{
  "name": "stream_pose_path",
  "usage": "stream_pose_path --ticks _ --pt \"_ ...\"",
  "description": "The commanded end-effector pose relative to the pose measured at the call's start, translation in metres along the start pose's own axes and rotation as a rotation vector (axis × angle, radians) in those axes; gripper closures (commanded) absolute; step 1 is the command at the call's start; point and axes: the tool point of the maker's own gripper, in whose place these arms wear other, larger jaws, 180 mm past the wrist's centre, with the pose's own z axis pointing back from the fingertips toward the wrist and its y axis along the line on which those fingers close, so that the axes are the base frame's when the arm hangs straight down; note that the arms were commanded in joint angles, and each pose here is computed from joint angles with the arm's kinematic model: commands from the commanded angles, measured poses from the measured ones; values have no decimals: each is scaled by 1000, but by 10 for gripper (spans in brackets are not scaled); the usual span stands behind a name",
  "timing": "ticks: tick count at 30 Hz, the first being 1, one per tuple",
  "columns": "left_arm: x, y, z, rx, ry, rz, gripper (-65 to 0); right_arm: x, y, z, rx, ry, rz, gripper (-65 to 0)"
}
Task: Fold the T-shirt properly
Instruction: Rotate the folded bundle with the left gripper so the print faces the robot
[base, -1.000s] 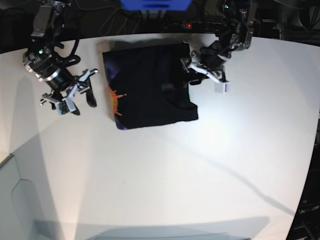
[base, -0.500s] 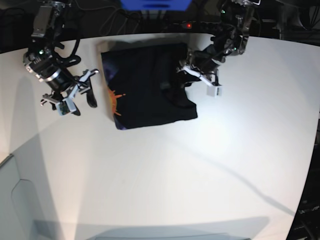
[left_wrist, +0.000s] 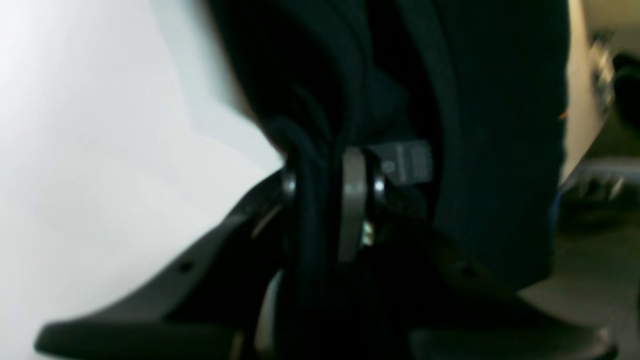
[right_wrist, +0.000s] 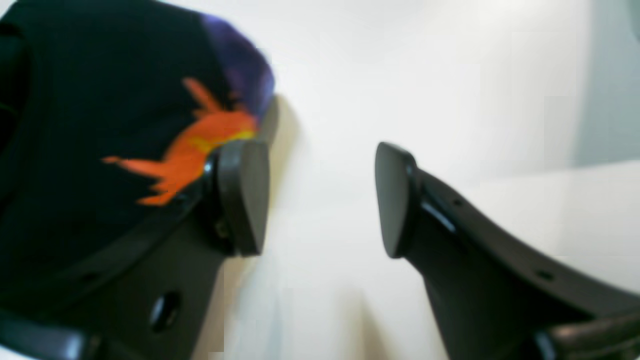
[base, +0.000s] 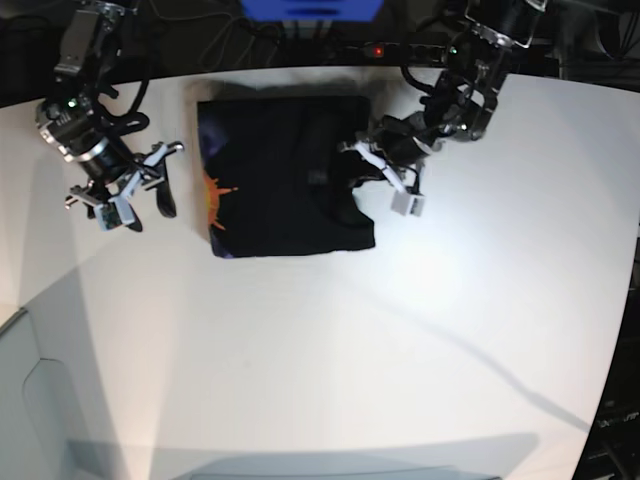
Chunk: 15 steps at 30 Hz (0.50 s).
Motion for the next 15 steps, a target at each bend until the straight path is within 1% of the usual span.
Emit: stream_pose_path --ticks 1,4,12,13,15 --pt "11 3 -1 12 4 -59 -1 14 -4 3 -7 -55 6 -344" --pt "24 4 -10 7 71 -206 -1 14 -16 8 -42 -57 -1 -344" --pt "50 -10 -40 -20 262 -620 -1 8 -38 20 -120 -56 -35 -344" --pt "53 -12 -42 -34 290 -677 -1 6 -42 23 -136 -56 -47 -344" --pt "54 -29 -52 -105 333 -782 -1 3 -48 27 -162 -56 -67 -344"
